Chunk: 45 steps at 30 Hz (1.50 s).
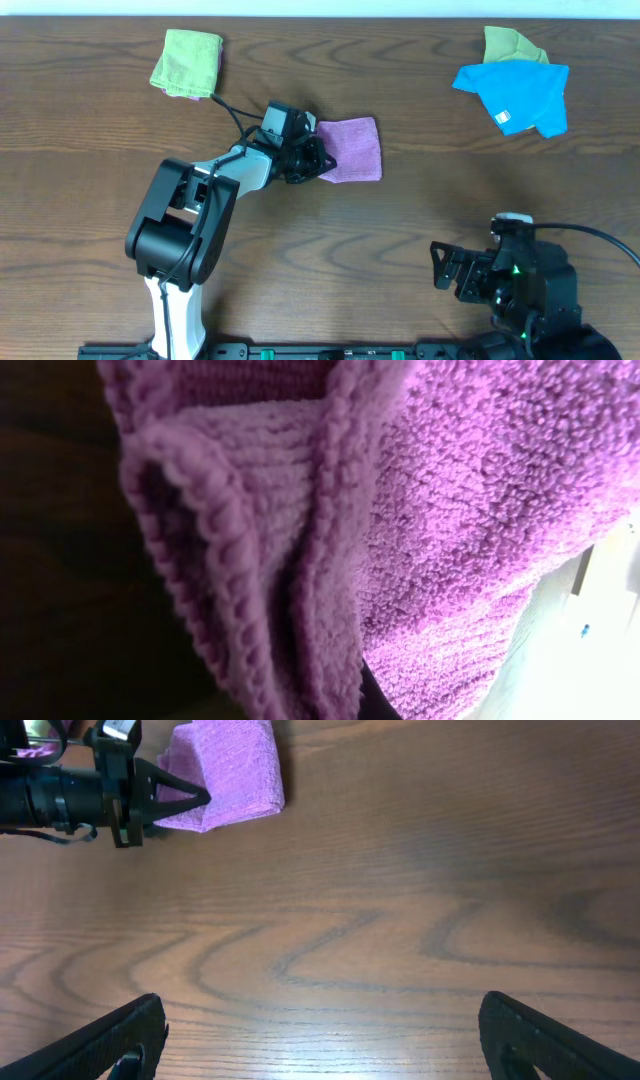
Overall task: Fold the cloth
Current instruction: 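Carry the purple cloth with the left gripper to the yellow-green cloth, then lower the purple cloth onto the yellow-green cloth with the left gripper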
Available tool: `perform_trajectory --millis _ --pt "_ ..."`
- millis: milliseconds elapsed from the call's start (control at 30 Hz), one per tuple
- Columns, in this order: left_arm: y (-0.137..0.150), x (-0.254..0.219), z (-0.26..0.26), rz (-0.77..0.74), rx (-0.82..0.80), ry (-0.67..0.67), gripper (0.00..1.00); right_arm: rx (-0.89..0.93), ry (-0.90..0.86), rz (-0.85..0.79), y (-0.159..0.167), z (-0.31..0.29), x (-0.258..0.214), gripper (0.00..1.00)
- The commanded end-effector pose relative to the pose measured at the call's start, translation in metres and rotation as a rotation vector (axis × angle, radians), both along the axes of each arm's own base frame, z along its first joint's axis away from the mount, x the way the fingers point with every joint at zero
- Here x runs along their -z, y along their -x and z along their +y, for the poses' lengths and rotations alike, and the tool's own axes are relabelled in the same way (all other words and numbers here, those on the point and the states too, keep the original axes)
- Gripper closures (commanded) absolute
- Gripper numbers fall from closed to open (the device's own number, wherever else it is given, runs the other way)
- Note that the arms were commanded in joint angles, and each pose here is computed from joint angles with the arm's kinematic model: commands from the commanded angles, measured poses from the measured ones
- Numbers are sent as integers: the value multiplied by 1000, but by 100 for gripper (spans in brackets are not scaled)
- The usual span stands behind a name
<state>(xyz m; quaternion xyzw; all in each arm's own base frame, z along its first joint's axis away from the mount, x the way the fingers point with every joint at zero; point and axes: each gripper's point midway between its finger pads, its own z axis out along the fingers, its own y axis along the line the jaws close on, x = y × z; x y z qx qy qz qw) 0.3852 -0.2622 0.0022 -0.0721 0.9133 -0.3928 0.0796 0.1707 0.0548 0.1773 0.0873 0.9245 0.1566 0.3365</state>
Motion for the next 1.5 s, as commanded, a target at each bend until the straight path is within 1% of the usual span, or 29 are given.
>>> perform_trajectory --millis 0,100,200,233,400,500,633,833,1200,1333,1467 --pt "-18 -21 17 -90 -22 -40 94 23 -4 6 0 -3 3 1" --pt "-45 -56 49 -153 -140 -131 94 23 -4 6 0 -3 3 1" --pt "-79 -102 98 -223 -298 -251 94 23 -4 6 0 -3 3 1" --pt "-89 -115 112 -239 -337 -272 94 23 -4 6 0 -3 3 1" --pt "-139 -176 168 -364 -482 -305 94 23 -4 7 0 -3 3 1" --pt "-158 -200 201 -439 -583 -341 94 23 -4 6 0 -3 3 1" --pt "-175 -217 233 -519 -679 -362 94 23 -4 6 0 -3 3 1" --pt "-198 -218 259 -590 -749 -357 94 23 -4 6 0 -3 3 1" --pt "-247 -187 272 -593 -777 -386 94 23 -4 6 0 -3 3 1" --pt "-259 -176 272 -602 -780 -383 94 23 -4 6 0 -3 3 1" --pt "-264 -173 275 -612 -795 -391 94 23 -4 6 0 -3 3 1"
